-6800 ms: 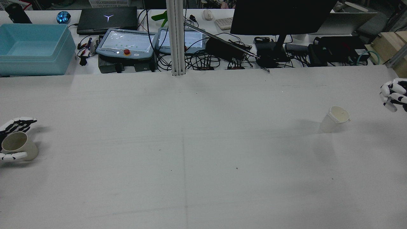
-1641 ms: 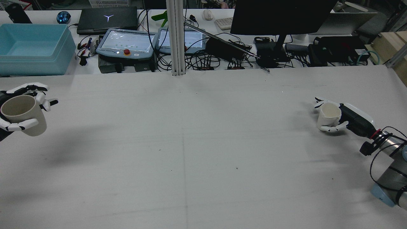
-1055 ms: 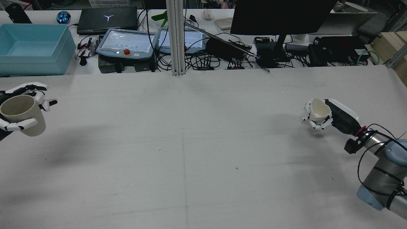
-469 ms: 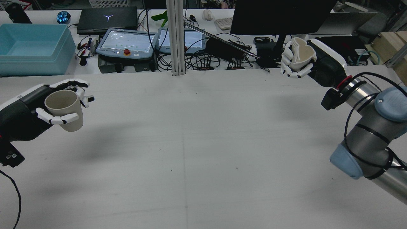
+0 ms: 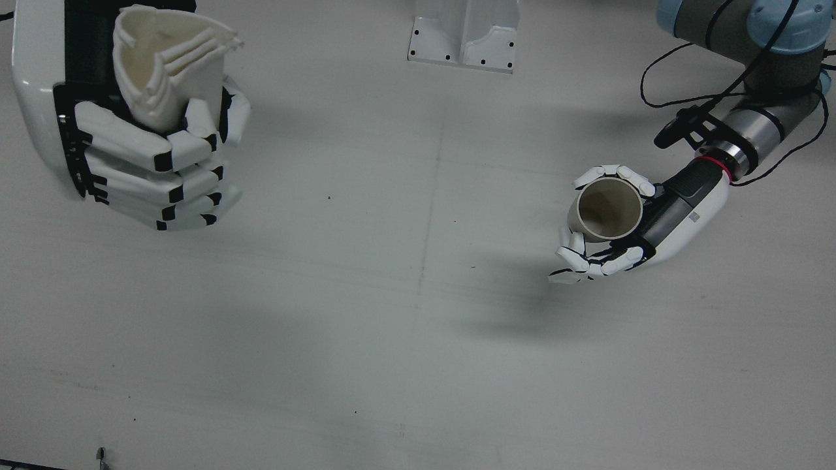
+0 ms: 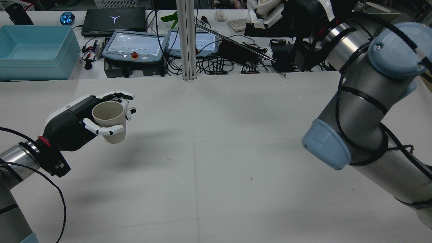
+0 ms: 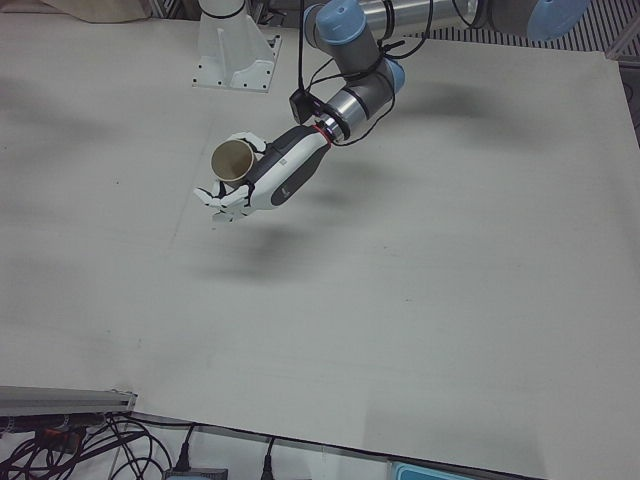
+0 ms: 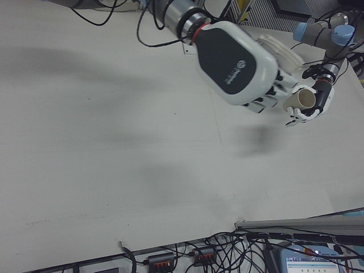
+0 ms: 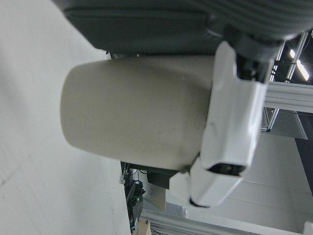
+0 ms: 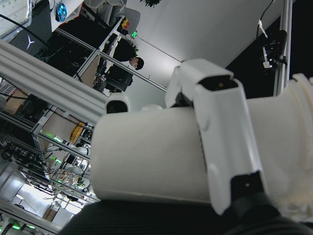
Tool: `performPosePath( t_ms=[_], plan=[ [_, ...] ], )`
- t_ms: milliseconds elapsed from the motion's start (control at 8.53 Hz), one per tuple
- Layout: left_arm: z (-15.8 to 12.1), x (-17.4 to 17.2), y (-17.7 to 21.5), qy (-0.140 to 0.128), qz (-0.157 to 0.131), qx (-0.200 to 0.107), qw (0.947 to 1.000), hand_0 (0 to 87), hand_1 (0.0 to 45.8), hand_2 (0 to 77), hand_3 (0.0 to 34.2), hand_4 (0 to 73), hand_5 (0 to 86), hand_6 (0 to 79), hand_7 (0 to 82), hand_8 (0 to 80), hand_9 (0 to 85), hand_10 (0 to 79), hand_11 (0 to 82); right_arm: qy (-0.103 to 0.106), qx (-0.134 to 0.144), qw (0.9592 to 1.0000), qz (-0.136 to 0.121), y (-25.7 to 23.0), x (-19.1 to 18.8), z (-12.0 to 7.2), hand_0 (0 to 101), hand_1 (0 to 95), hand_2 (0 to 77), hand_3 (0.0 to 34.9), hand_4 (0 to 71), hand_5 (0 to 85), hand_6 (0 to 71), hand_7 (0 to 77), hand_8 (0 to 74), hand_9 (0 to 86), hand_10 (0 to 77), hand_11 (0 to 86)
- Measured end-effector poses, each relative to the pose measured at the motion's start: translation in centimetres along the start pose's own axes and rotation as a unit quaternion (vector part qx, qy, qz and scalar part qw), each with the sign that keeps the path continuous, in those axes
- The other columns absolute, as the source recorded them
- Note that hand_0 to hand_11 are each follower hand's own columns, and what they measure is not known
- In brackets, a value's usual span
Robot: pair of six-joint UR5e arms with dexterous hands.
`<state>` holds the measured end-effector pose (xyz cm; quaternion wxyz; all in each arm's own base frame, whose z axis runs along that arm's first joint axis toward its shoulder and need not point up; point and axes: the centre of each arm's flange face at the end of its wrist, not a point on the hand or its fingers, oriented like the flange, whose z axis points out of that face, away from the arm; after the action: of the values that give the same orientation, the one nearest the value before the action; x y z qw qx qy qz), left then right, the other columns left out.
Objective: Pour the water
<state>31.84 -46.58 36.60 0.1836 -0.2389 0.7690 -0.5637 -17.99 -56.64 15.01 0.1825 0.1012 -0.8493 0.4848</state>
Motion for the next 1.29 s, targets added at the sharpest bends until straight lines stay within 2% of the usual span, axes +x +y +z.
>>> performPosePath(
  t_ms=[117, 234, 352, 469, 586, 703, 821, 938, 1055, 1172, 1290],
  plan=[
    [1.0, -2.3, 0.5, 0.001, -0.009, -0.002, 1.0000, 79.9, 18.5, 40.4, 1.3, 20.7, 34.9, 25.6, 67.1, 37.1, 49.6, 10.4, 19.6, 0.000, -0.016, 0.9993, -0.034, 5.3, 0.5, 3.2, 80, 18.5, 57.3, 2.8, 41.5, 68.7, 69.8, 58.4, 60.0, 55.6, 49.6, 46.9],
    [1.7, -3.6, 0.9, 0.004, -0.017, -0.004, 0.9998, 80.0, 18.5, 40.4, 0.0, 23.5, 36.0, 25.6, 67.1, 37.1, 49.6, 10.4, 19.6, 0.013, -0.029, 0.9971, -0.069, 9.5, 2.9, 5.1, 80, 18.5, 57.3, 2.8, 41.5, 68.7, 69.8, 58.4, 60.0, 55.6, 49.6, 46.9],
    [2.1, -4.3, 1.4, 0.005, -0.021, -0.007, 0.9997, 80.2, 18.5, 40.4, 0.0, 24.0, 36.0, 25.6, 67.1, 38.2, 50.2, 10.4, 19.6, 0.030, -0.038, 0.9933, -0.105, 13.4, 6.7, 5.5, 80, 18.5, 57.3, 2.9, 42.0, 68.7, 69.3, 58.9, 60.0, 55.1, 49.1, 47.5],
    [2.3, -4.6, 1.7, 0.006, -0.024, -0.010, 0.9996, 80.3, 18.5, 40.4, 0.0, 24.0, 36.0, 25.6, 67.1, 38.2, 50.2, 10.4, 19.6, 0.050, -0.046, 0.9877, -0.141, 16.3, 10.7, 4.7, 80, 18.5, 57.3, 3.0, 42.0, 68.7, 69.3, 59.5, 59.5, 55.6, 49.1, 47.5],
    [2.4, -4.6, 1.9, 0.007, -0.026, -0.012, 0.9996, 80.3, 18.5, 40.4, 0.0, 24.0, 37.1, 25.6, 67.1, 38.2, 50.2, 10.4, 19.6, 0.074, -0.049, 0.9801, -0.178, 17.9, 14.3, 3.2, 80, 18.5, 57.3, 3.0, 42.0, 68.7, 69.3, 59.5, 57.8, 56.7, 47.5, 49.1],
    [2.4, -4.7, 2.1, 0.008, -0.027, -0.014, 0.9995, 80.3, 18.5, 40.4, 0.0, 24.0, 37.1, 25.6, 67.1, 38.2, 50.2, 10.4, 19.6, 0.094, -0.042, 0.9731, -0.206, 17.5, 16.7, 1.4, 80, 18.5, 57.3, 3.2, 42.0, 68.7, 69.3, 59.5, 55.6, 58.4, 46.4, 49.6],
    [2.4, -4.6, 2.1, 0.009, -0.027, -0.014, 0.9995, 80.2, 18.5, 40.4, 0.0, 24.0, 37.1, 25.6, 67.1, 38.2, 50.2, 10.4, 19.6, 0.094, -0.032, 0.9704, -0.220, 15.4, 16.4, -0.5, 80, 18.5, 57.3, 3.3, 42.0, 68.7, 69.3, 59.5, 55.1, 58.9, 44.7, 50.7],
    [2.4, -4.6, 2.0, 0.010, -0.026, -0.012, 0.9995, 80.1, 18.5, 40.4, 0.0, 24.0, 37.1, 25.6, 67.1, 38.2, 50.2, 10.4, 19.6, 0.071, -0.011, 0.9776, -0.197, 11.4, 13.7, -2.3, 80, 18.5, 57.3, 3.3, 42.0, 68.7, 69.3, 59.5, 53.5, 60.0, 44.7, 51.3],
    [2.3, -4.5, 1.6, 0.010, -0.025, -0.011, 0.9996, 80.1, 18.5, 40.4, 0.0, 24.0, 36.5, 25.6, 67.1, 38.2, 50.2, 10.4, 19.6, 0.046, 0.015, 0.9900, -0.133, 6.4, 11.4, -4.0, 80, 18.5, 57.3, 3.4, 42.0, 68.7, 69.3, 59.5, 52.9, 60.5, 44.7, 51.3],
    [2.1, -4.4, 0.8, 0.012, -0.026, -0.011, 0.9995, 80.1, 18.5, 40.4, 0.0, 24.0, 36.5, 25.6, 67.1, 38.2, 50.2, 10.4, 19.6, 0.013, 0.051, 0.9981, -0.034, -0.9, 9.1, -6.4, 80, 18.0, 57.8, 3.8, 42.5, 66.5, 69.3, 59.5, 53.5, 60.5, 44.7, 51.3],
    [1.2, -4.1, -0.8, 0.013, -0.026, -0.008, 0.9995, 79.9, 18.5, 40.4, 0.0, 23.5, 34.9, 25.6, 67.1, 38.7, 50.2, 10.9, 21.8, -0.014, 0.089, 0.9950, 0.043, -8.0, 6.6, -9.5, 80, 17.5, 58.4, 3.5, 43.1, 68.2, 68.7, 60.0, 55.6, 59.5, 44.7, 51.3]
  ],
)
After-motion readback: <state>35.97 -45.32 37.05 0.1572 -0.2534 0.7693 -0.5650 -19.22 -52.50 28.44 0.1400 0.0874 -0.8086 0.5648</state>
